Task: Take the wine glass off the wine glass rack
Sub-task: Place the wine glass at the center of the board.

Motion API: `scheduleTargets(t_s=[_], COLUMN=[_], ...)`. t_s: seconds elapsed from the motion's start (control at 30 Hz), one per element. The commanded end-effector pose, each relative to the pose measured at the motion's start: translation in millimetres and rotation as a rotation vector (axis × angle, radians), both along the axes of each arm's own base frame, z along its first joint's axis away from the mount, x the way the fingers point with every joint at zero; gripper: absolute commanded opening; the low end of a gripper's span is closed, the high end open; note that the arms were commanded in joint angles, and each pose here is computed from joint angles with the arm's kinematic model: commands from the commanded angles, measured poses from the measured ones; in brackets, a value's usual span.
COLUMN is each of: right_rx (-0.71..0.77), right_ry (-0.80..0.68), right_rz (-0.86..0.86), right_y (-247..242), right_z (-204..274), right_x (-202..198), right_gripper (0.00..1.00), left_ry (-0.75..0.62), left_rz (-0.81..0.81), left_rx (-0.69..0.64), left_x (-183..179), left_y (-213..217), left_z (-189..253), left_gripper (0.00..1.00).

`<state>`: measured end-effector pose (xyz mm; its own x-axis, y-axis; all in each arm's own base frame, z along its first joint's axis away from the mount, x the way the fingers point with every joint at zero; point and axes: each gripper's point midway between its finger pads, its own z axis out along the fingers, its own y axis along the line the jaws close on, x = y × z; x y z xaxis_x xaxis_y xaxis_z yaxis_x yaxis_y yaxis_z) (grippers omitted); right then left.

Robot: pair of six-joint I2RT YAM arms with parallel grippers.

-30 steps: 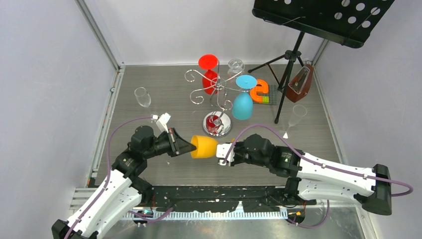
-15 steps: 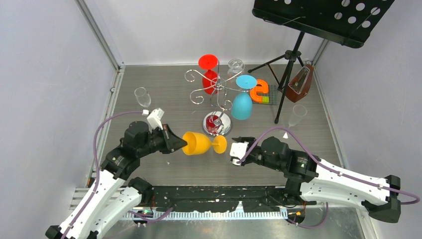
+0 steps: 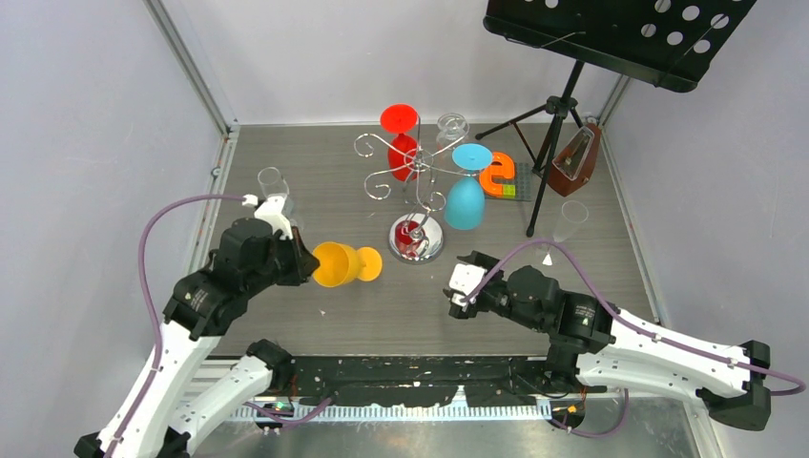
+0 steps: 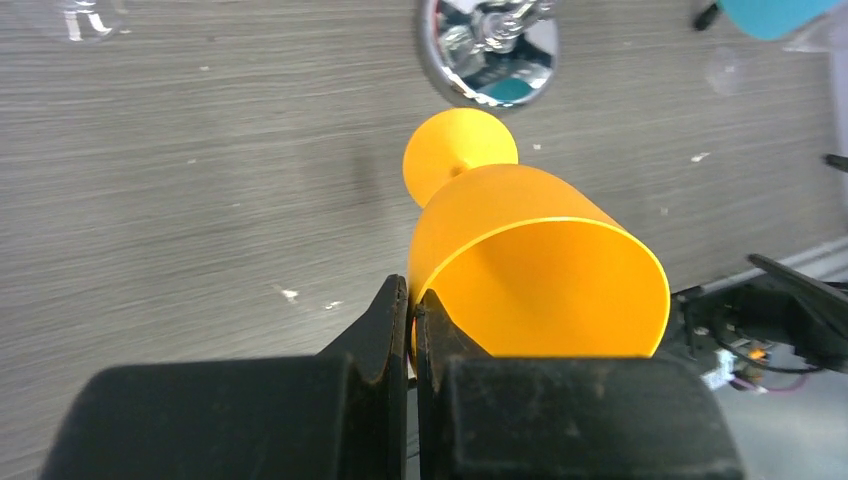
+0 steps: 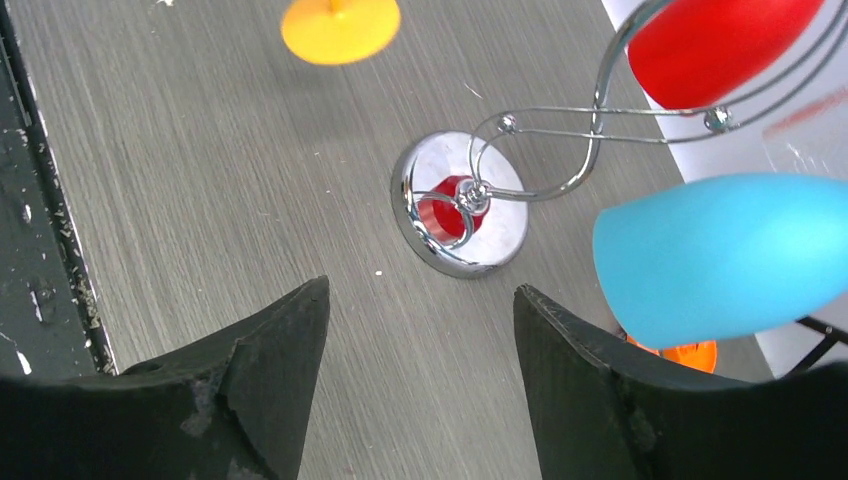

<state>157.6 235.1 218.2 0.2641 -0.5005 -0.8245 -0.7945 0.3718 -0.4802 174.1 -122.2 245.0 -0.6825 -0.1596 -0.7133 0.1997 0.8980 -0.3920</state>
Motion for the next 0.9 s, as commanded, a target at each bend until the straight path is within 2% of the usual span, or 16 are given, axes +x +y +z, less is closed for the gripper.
scheduleTargets(t_s=[0.0,0.17,0.2,0.3,0.4,0.57,0.87], right_rx=[0.111,0.188,0.165,0.188,0.150,0.151,0.189], right_ry=[0.032,0.120,0.140,0.206,0.277,0.378,0.468], right_rz=[-0.121,-0.244,-0.261,-0.326,-0.366,-0.360,-0.313], right_y=[-4,-13,-15,-18,-18,-7,3], right_z=[20,38,34,46,45,45,36], right_x=[11,17,17,19,18,10,-4], right_gripper=[0.75,0.80,0.80,0.80,0.80,0.80,0.80], left_ry=[-0.030,-0.040,-0.041,-0.026,0.002,0.051,0.128], left_rz=[0.075,0.120,0.132,0.163,0.191,0.259,0.395], left_rx=[0.180,0.295,0.310,0.321,0.310,0.315,0.377], left_x=[11,24,27,38,49,62,75], left_y=[31,48,51,59,66,87,135], left_z=[4,10,10,7,1,-10,-26], left_gripper=[0.00,0.00,0.00,0.00,0.00,0.00,0.00])
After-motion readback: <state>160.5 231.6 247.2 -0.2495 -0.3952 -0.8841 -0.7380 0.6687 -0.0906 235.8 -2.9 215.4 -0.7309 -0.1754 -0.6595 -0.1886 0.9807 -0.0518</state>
